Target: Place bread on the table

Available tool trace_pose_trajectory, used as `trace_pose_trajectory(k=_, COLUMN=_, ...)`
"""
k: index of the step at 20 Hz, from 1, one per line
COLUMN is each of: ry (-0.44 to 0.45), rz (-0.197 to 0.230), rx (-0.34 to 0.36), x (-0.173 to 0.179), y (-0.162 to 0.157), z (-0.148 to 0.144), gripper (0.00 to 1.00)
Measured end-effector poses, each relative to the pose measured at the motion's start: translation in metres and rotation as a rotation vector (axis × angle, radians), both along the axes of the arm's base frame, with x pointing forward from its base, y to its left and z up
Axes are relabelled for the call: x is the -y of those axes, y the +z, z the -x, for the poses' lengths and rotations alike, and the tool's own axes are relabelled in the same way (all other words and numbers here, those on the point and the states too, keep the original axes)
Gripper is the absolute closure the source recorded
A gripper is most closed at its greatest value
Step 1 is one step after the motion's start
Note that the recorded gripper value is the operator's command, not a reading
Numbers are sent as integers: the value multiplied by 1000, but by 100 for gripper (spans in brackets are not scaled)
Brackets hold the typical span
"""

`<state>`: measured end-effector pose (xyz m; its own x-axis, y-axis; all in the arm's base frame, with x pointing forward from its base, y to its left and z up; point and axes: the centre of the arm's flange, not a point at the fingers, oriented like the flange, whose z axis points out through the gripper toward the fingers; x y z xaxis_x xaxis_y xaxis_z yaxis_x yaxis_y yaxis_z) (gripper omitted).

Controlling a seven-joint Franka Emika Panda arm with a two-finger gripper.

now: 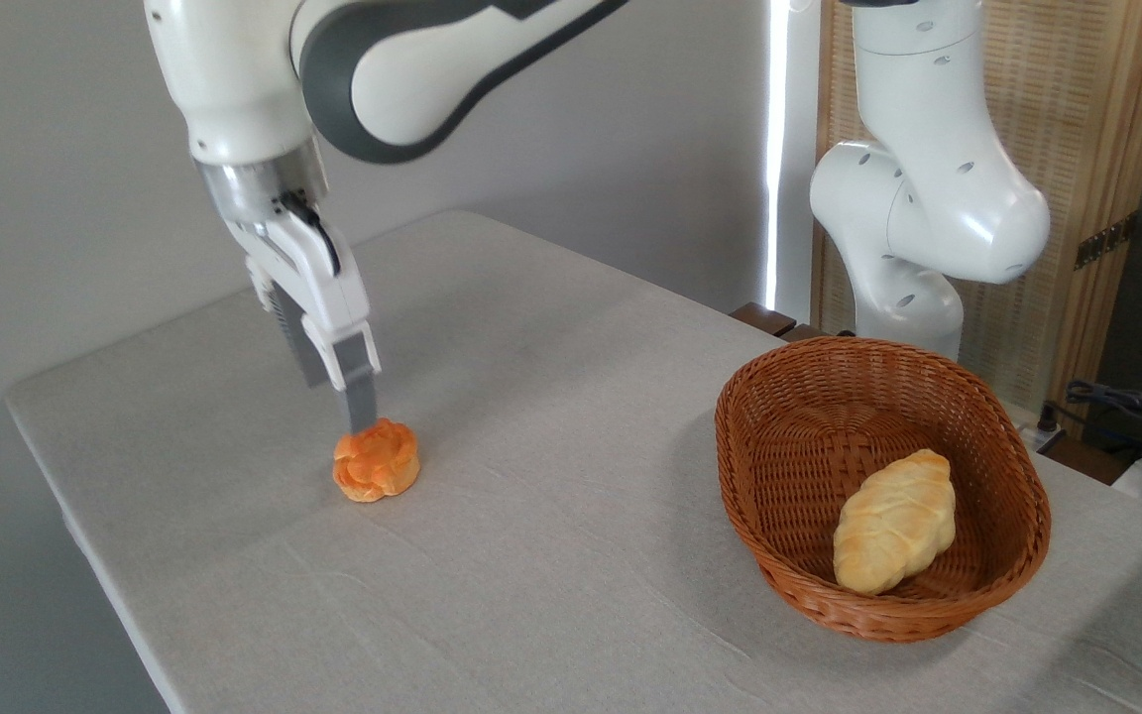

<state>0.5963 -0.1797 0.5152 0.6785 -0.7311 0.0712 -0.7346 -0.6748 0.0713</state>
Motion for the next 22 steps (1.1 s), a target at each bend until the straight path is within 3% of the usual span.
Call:
trace_pose_trajectory(k=4, ry=58, rz=6, rx=107, x=-35, y=60, z=-9, gripper=0)
trace_pose_trajectory(k=10, ry=21, rz=-45, rx=92, x=-111, y=116, z=24, gripper=0)
trace_pose_trajectory(k=15, ry=46, rz=-56, rx=75, x=-143, y=122, z=45, gripper=0)
trace_pose_trajectory(k=22, ry=56, rz=-58, rx=37, x=-153, y=114, z=50, gripper=0)
